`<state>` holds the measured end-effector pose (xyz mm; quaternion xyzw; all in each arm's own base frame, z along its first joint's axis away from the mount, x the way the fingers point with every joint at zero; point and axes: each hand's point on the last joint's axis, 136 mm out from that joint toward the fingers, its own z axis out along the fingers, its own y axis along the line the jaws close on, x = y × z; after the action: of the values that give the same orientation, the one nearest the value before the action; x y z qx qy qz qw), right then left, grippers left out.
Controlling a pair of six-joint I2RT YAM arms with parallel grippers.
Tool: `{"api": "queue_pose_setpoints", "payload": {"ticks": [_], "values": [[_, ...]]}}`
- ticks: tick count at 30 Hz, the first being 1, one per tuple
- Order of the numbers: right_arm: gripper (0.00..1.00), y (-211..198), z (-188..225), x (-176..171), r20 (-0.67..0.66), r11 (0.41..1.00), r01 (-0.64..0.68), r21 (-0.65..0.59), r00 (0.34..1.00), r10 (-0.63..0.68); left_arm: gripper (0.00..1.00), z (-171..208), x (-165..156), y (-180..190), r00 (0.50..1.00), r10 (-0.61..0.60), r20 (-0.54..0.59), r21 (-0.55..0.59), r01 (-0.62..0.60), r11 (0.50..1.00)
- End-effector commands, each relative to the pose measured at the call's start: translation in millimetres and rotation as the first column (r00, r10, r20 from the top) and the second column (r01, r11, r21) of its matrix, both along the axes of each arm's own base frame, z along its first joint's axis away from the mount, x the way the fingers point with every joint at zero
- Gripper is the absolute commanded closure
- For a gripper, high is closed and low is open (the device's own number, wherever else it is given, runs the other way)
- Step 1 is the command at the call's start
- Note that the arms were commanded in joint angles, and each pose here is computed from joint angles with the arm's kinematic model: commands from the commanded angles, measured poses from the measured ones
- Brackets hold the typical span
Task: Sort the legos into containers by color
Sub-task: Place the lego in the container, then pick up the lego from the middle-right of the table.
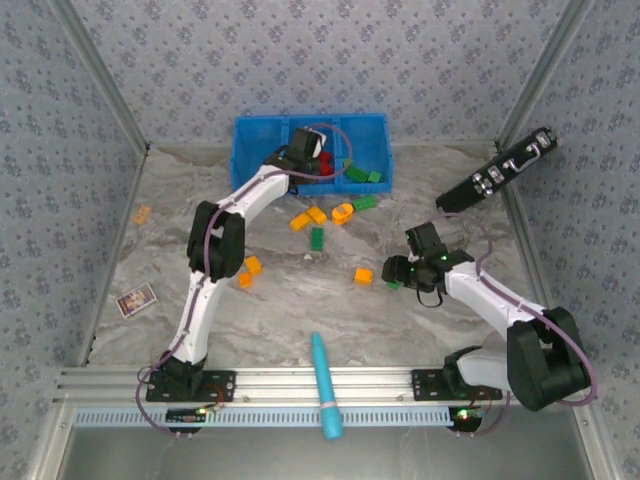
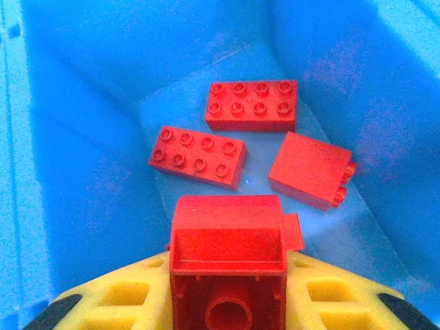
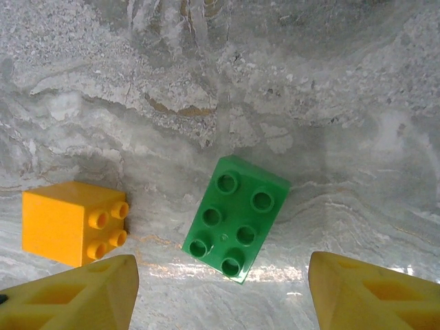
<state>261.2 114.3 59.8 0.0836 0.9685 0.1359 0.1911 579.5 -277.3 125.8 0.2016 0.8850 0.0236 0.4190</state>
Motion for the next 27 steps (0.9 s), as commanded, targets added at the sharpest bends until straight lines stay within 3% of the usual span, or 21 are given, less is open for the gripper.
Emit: {"api": "queue_pose_setpoints", "payload": {"ticks": [1, 6, 14, 18, 20, 27], "values": [[0.32, 2.3, -9.5, -3.3, -0.031, 1.0, 0.021, 0.004, 0.999, -0.021, 0.55, 16.3, 2.7, 3.6, 1.0, 0.01, 0.02, 0.009, -0.01, 1.0], [0.33, 2.4, -15.1, 0.1, -0.036, 0.999, 0.033, -0.016, 0.999, -0.034, 0.43, 33.2, 0.4, 7.3, 0.999, 0.006, 0.046, 0.013, -0.006, 1.0], [0.34, 2.6, -31.9, -0.7, -0.081, 0.998, 0.038, -0.051, 0.996, -0.042, 0.41, 105.7, -24.3, 16.6, 0.993, -0.026, 0.116, 0.014, 0.025, 1.0], [0.35, 1.8, -37.3, 1.6, -0.099, 0.997, 0.036, -0.072, 0.994, -0.044, 0.41, 165.7, -55.7, 31.9, 0.977, -0.03, 0.21, 0.014, 0.027, 1.0], [0.37, 1.1, -39.0, 4.6, -0.103, 0.996, 0.035, -0.085, 0.994, -0.044, 0.4, 178.4, -75.9, 44.3, 0.974, -0.026, 0.226, 0.021, 0.022, 1.0], [0.58, -4.6, -47.7, 12.8, -0.101, 0.989, 0.046, -0.138, 0.993, -0.06, 0.35, 207.3, -152.8, 100.4, 0.97, 0.013, 0.241, 0.052, -0.026, 0.998]]}}
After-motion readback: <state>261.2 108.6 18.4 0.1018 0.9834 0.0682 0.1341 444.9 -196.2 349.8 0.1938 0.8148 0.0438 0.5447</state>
